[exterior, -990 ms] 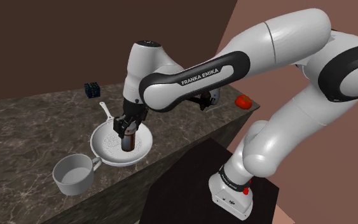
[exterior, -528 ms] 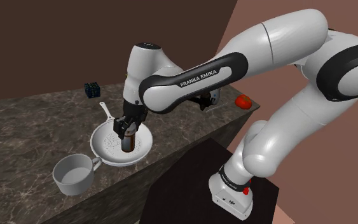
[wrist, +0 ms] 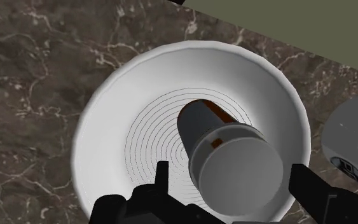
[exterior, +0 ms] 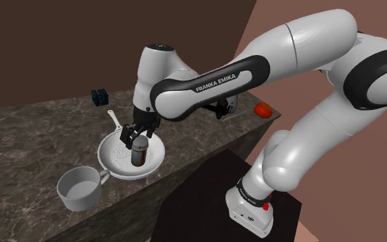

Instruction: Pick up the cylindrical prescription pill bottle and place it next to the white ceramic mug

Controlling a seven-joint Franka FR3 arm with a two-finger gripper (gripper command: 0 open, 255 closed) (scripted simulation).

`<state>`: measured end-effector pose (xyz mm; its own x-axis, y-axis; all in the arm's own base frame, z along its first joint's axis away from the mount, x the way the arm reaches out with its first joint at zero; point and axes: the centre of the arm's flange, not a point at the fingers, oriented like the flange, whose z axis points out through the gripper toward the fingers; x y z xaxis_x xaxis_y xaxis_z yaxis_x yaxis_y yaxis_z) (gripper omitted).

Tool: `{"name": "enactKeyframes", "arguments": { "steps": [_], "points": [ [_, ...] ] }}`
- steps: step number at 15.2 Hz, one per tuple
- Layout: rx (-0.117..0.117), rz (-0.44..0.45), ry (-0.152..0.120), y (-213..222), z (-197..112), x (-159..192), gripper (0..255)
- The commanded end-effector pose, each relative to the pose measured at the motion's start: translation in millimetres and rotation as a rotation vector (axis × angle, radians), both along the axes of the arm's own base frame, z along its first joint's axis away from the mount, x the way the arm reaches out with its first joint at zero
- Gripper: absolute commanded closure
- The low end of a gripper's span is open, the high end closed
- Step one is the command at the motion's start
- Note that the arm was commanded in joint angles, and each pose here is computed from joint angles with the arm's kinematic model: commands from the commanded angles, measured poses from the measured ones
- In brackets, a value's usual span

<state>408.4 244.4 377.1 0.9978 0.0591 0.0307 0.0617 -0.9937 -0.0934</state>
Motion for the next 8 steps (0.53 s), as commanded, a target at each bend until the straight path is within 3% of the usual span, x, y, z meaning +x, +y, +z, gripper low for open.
{"name": "enactKeyframes", "arguments": {
  "steps": [1,3,8],
  "points": [
    [0.0,0.0,0.0,-3,21,-1,0],
    [0.0,0.0,0.0,-5,44,-1,0],
    [0.0,0.0,0.0,-5,44,-1,0]
  ]
}}
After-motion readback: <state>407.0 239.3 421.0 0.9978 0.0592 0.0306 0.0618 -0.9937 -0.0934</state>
